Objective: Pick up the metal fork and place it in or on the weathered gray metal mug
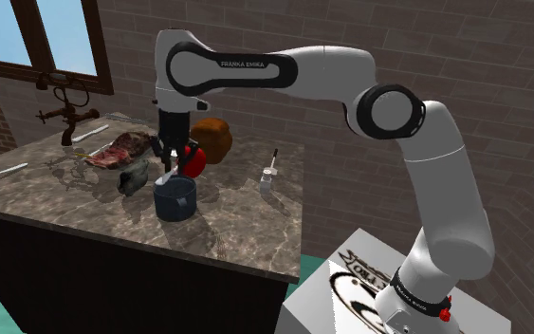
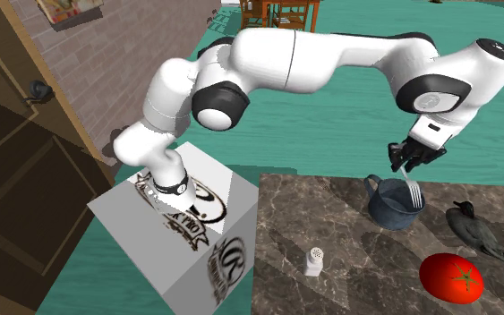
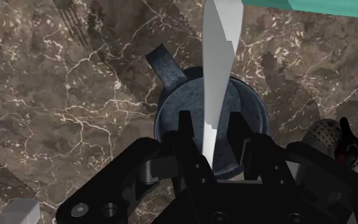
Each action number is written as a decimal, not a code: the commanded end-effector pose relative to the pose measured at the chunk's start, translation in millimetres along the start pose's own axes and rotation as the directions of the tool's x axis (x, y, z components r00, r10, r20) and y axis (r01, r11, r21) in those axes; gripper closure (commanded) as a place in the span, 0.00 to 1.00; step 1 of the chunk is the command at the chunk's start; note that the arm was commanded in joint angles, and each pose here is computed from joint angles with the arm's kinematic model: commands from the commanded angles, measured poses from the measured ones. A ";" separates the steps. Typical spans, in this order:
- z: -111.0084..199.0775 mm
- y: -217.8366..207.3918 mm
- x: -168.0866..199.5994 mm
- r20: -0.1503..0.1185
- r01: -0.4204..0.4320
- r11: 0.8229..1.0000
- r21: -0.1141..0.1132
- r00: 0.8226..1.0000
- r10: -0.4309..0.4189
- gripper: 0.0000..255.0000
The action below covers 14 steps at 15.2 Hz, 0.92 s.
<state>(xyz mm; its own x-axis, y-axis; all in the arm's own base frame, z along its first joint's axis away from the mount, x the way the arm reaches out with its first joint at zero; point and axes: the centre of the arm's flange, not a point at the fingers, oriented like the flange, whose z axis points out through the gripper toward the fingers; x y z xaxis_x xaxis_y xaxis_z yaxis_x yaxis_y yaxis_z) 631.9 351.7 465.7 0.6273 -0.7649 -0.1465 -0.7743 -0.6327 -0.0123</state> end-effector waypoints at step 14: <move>54.1 -5.4 9.0 -0.001 -0.002 1.000 0.000 1.000 0.002 1.00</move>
<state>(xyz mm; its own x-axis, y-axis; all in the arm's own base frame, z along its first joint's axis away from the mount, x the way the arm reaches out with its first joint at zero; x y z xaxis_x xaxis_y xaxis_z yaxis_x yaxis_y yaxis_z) 637.0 355.2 412.6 0.6266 -0.7657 -0.1450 -0.7750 -0.6318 -0.0134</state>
